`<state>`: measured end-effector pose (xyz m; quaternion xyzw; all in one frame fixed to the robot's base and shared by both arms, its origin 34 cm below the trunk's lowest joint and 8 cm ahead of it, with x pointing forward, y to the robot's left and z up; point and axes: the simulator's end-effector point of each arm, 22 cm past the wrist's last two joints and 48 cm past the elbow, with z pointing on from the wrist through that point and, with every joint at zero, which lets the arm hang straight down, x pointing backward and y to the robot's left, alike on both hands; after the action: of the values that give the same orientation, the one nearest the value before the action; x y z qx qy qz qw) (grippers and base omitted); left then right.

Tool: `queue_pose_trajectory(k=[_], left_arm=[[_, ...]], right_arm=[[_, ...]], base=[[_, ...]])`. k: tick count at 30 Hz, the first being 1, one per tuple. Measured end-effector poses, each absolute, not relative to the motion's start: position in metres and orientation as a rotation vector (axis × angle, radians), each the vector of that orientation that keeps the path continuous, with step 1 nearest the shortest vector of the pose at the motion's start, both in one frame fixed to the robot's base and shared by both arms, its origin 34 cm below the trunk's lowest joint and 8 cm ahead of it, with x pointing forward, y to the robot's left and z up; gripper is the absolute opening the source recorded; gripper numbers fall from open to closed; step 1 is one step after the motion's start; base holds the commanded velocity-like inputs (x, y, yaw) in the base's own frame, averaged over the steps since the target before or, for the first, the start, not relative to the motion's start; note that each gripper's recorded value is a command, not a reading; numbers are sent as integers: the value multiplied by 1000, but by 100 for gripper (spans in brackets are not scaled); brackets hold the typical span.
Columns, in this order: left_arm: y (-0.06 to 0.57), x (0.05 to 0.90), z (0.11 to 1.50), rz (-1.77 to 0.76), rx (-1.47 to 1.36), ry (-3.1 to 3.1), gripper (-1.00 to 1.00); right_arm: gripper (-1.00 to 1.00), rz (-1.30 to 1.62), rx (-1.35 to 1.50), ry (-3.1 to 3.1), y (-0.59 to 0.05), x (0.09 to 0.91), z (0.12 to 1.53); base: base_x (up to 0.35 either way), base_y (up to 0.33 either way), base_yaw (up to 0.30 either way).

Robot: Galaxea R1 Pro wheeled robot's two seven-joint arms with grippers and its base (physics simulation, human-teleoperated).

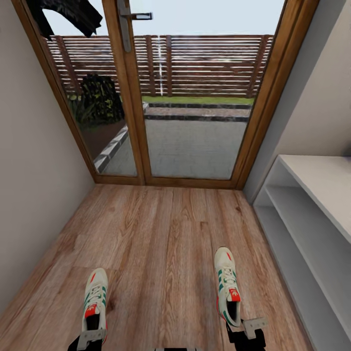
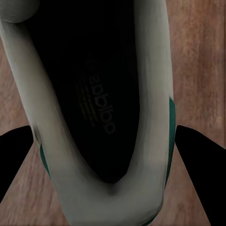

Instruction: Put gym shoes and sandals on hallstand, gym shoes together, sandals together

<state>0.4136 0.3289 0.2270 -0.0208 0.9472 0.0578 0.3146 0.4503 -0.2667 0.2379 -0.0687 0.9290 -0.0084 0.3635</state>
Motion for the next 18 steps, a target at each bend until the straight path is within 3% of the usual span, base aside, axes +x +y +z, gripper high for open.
queue_pose_trajectory(k=[18], left_arm=[[326, 419, 234, 144, -59, 2479, -100]], right_arm=[[-100, -23, -177, 2364, -266, 460, 248]], base=[[0, 0, 0]])
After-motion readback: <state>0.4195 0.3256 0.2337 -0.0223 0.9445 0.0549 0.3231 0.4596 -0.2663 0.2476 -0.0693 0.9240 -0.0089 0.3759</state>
